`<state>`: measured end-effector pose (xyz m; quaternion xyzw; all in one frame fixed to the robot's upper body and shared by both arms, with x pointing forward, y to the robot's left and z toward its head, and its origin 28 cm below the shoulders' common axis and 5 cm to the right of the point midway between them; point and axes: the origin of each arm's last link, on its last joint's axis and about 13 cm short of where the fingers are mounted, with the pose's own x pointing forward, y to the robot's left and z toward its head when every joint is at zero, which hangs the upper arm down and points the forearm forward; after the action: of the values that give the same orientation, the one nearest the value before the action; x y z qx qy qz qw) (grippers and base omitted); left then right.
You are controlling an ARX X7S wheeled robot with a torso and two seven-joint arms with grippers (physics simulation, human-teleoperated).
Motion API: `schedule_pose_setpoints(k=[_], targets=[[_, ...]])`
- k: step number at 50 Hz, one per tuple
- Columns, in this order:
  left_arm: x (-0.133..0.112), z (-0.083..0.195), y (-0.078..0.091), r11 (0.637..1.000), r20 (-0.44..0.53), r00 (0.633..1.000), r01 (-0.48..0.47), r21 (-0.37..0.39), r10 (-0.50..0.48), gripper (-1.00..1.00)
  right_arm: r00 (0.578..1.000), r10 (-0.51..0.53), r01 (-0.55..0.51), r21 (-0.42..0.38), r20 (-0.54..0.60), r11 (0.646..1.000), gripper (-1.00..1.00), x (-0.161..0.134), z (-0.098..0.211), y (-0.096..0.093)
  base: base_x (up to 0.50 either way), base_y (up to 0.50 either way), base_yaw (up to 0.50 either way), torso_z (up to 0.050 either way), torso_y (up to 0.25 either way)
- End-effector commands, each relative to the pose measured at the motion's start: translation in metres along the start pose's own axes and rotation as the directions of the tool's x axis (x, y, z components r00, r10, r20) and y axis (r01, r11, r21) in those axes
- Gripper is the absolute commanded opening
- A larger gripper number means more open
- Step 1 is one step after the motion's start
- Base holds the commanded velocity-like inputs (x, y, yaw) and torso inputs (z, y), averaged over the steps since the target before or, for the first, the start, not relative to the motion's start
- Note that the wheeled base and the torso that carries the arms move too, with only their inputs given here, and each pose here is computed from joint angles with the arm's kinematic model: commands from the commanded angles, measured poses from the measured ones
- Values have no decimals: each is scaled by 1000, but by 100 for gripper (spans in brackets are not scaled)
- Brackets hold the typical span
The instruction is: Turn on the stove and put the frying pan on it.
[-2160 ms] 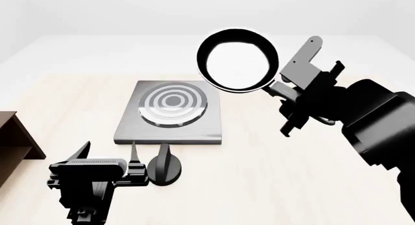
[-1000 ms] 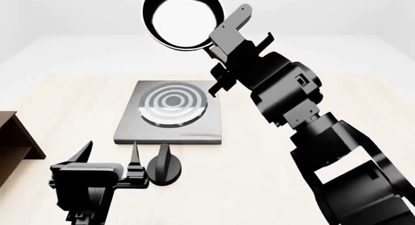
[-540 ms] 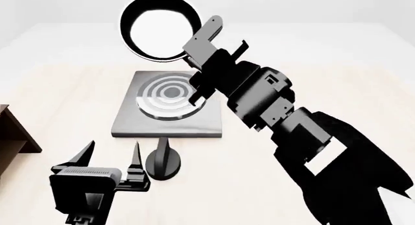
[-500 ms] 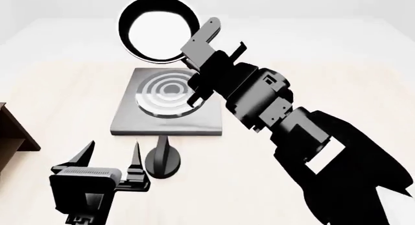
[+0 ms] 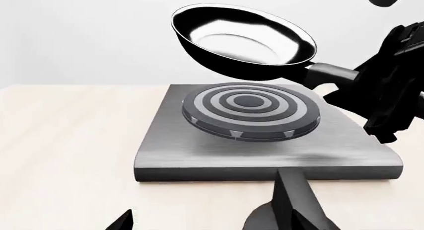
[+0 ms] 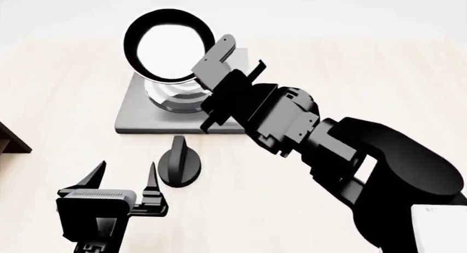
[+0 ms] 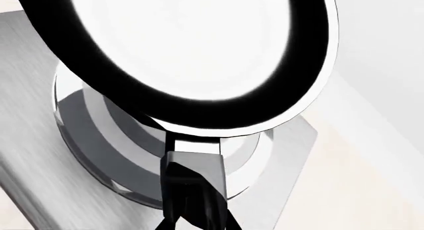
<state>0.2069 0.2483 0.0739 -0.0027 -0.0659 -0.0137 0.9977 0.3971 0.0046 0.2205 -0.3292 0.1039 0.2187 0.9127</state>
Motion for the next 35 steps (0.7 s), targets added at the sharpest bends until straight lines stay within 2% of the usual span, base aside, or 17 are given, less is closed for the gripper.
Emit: schedule_pose_setpoints(k=[1, 18, 35], targets=[[0, -1, 0, 1000, -9, 1000, -9, -7, 9, 100, 997, -56, 59, -63, 55, 996, -100, -3, 15, -6, 0, 0, 0, 0, 0], [-2, 2, 2, 1000, 18, 1000, -13, 7, 13, 100, 998, -55, 54, -101, -4, 993, -100, 1, -2, 0, 0, 0, 0, 0, 1], [-3, 2, 5, 1000, 25, 999, -29, 7, 28, 100, 992, -116, 111, -120, -41, 987, -100, 3, -11, -5, 0, 0, 0, 0, 1]])
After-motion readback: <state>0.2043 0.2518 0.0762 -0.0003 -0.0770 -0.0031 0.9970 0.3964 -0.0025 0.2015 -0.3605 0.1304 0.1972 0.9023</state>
